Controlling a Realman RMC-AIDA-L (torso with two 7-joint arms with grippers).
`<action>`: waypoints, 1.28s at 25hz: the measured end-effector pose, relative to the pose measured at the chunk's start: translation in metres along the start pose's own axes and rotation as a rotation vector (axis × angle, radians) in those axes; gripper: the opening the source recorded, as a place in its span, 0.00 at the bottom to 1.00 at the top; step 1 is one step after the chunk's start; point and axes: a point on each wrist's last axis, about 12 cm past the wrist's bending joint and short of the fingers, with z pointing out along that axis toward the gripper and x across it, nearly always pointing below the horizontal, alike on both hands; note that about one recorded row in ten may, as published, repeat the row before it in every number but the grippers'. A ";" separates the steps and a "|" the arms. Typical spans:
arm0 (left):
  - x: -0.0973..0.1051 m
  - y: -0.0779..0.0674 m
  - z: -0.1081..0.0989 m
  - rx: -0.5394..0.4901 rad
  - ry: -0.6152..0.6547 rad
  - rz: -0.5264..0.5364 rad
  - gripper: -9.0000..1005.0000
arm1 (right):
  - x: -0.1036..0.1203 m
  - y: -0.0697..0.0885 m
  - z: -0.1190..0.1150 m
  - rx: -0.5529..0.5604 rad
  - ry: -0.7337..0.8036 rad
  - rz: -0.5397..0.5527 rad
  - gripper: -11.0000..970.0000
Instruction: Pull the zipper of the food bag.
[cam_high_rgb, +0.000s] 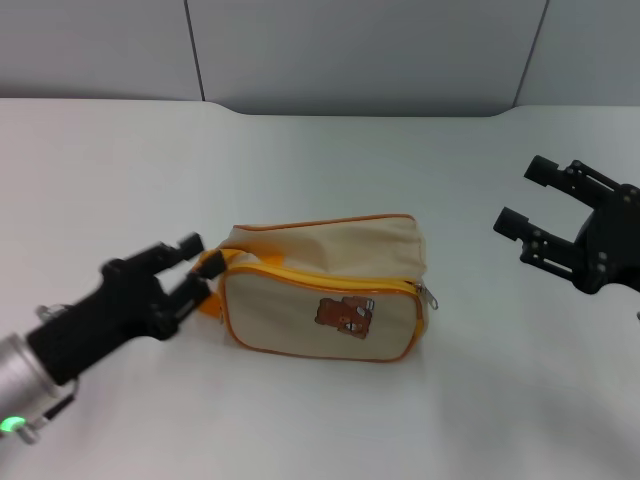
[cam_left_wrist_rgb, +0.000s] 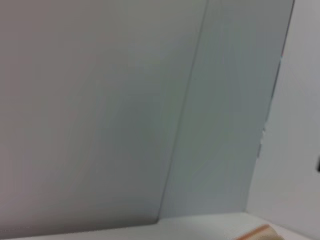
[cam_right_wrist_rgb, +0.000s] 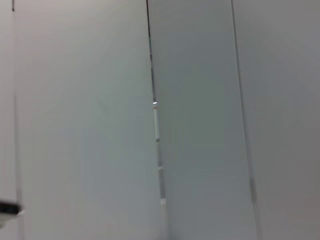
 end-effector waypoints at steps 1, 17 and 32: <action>-0.012 0.007 -0.010 0.020 -0.019 -0.020 0.32 | 0.000 0.001 -0.001 -0.019 0.006 0.014 0.77; -0.028 -0.016 0.002 0.556 0.289 0.023 0.82 | 0.015 0.035 0.001 -0.467 0.283 0.110 0.78; -0.028 -0.017 -0.003 0.564 0.287 0.016 0.81 | 0.016 0.037 0.005 -0.474 0.279 0.103 0.78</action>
